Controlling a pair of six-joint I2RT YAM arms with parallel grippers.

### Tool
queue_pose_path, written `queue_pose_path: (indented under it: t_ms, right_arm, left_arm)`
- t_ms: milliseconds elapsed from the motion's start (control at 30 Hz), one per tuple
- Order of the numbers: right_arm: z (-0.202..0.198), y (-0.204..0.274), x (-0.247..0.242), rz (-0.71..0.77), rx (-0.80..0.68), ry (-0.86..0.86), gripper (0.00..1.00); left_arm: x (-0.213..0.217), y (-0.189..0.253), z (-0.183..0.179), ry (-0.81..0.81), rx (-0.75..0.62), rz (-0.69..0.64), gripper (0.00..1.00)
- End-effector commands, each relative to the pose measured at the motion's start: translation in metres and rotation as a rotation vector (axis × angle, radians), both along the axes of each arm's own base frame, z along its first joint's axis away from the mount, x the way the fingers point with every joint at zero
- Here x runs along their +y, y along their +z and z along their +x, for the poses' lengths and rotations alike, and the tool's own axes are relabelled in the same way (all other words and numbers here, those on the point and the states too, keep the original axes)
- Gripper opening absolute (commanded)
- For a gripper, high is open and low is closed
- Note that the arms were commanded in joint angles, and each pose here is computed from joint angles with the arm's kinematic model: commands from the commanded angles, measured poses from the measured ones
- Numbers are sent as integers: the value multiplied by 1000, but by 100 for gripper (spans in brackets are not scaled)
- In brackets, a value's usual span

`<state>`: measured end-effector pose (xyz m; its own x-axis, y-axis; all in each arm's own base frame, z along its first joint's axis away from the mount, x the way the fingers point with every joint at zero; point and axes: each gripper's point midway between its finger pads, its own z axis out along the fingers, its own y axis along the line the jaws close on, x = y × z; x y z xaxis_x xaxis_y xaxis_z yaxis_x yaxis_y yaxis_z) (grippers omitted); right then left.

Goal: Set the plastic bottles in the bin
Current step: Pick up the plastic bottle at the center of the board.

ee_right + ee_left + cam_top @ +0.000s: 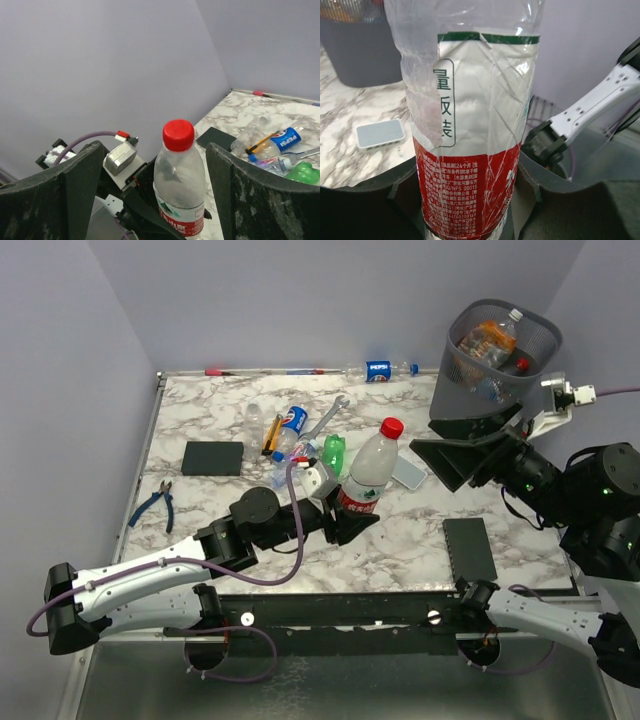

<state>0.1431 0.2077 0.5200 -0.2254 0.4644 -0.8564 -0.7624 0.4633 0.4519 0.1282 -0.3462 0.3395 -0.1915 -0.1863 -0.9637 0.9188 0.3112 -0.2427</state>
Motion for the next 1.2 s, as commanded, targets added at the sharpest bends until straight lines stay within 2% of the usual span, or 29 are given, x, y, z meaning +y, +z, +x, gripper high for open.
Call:
queue_pose_path:
  t_ms: [0,200,467,600,667,700,800,833,967,1167]
  right_arm:
    - [27,-44,12,-221,83,-66,85]
    - [49,-57,27,-247,137,-111,75]
    - [56,-63,36,-214,156,-111,53]
    - [55,-64,39,-203,161,-96,28]
    - [53,-63,39,-196,162,-87,12]
    - [52,-63,40,-196,163,-84,3]
    - [52,-60,34,-190,161,-102,1]
    - [53,-56,28,-191,154,-128,1]
    - [64,-7,-29,-166,62,-373,1]
    - [86,63,-157,-117,-101,-1065,1]
  left_arm:
    - [11,-12,8,49,-70,130,28]
    - [14,-10,5,48,-54,113,27]
    - [16,-12,2,41,-46,109,27]
    - [17,-12,3,44,-44,104,30]
    - [18,-14,3,47,-35,104,42]
    - [18,-14,2,46,-33,102,54]
    - [25,-14,11,105,-20,94,97]
    - [28,-15,14,133,-17,93,99]
    - [62,-10,36,321,-28,59,99]
    - [129,-19,62,620,-57,54,99]
